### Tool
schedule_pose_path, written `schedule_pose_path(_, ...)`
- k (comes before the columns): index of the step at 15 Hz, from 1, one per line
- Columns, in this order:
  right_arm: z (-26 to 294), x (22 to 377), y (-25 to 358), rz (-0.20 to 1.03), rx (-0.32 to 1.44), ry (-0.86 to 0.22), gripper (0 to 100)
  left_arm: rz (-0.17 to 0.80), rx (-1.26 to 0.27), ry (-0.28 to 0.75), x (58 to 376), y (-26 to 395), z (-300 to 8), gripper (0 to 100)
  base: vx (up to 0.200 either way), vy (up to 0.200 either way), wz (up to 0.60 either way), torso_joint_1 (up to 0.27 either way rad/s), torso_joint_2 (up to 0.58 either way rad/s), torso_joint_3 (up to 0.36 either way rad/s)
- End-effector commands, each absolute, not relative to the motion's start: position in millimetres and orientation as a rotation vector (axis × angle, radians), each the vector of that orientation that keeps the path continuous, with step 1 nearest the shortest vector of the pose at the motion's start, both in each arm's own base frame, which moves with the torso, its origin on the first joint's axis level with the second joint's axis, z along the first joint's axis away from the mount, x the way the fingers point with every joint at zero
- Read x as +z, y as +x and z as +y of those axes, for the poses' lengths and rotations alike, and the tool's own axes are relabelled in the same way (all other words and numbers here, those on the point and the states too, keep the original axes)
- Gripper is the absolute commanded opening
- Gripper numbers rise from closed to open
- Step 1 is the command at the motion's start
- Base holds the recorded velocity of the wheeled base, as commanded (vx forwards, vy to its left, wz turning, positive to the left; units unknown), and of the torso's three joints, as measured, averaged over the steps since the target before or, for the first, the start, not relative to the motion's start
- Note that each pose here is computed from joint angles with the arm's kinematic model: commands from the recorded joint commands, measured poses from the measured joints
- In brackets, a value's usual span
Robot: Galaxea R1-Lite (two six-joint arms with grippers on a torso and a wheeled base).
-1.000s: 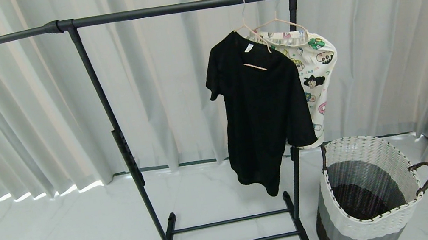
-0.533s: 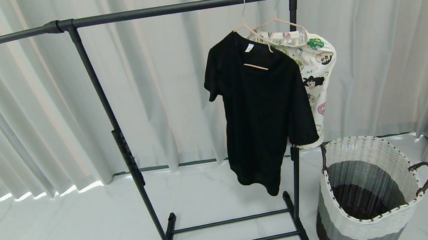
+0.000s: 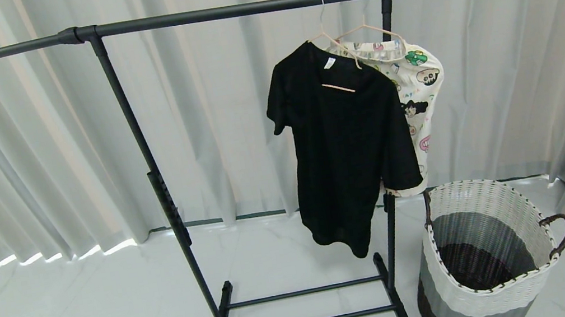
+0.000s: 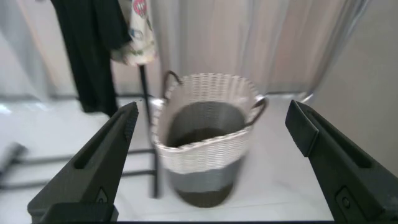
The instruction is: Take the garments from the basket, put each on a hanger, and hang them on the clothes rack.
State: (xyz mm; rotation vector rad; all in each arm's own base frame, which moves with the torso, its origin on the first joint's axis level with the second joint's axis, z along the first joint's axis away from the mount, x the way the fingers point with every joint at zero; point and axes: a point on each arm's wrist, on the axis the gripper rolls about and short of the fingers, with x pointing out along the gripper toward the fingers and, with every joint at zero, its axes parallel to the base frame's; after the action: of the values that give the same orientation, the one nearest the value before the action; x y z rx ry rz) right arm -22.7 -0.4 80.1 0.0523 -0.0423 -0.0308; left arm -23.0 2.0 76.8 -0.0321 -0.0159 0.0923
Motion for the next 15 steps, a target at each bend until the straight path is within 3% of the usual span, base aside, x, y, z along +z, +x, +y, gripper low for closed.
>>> schedule_pose_path(1,-0.5,79.9,-22.8,-0.043,-0.032,0.079,100,-0.015,0.093,-0.033,76.9,-22.9,2.0,100,0.0,0.0,0.0,0.0,0.0,0.0)
schedule_pose_path(4,-1.9,79.3,-22.9,-0.041,-0.094,0.12,100,-0.015,0.093,-0.033,76.9,-22.9,2.0,100,0.0,0.0,0.0,0.0,0.0,0.0)
schedule_pose_path(11,-1.8,72.4,-22.8,0.032,-0.086,0.005,100,-0.015,0.093,-0.033,76.9,-22.9,2.0,100,0.0,0.0,0.0,0.0,0.0,0.0)
schedule_pose_path(15,-1.9,72.4,-22.8,0.031,-0.089,0.022,100,-0.015,0.093,-0.033,76.9,-22.9,2.0,100,0.0,0.0,0.0,0.0,0.0,0.0)
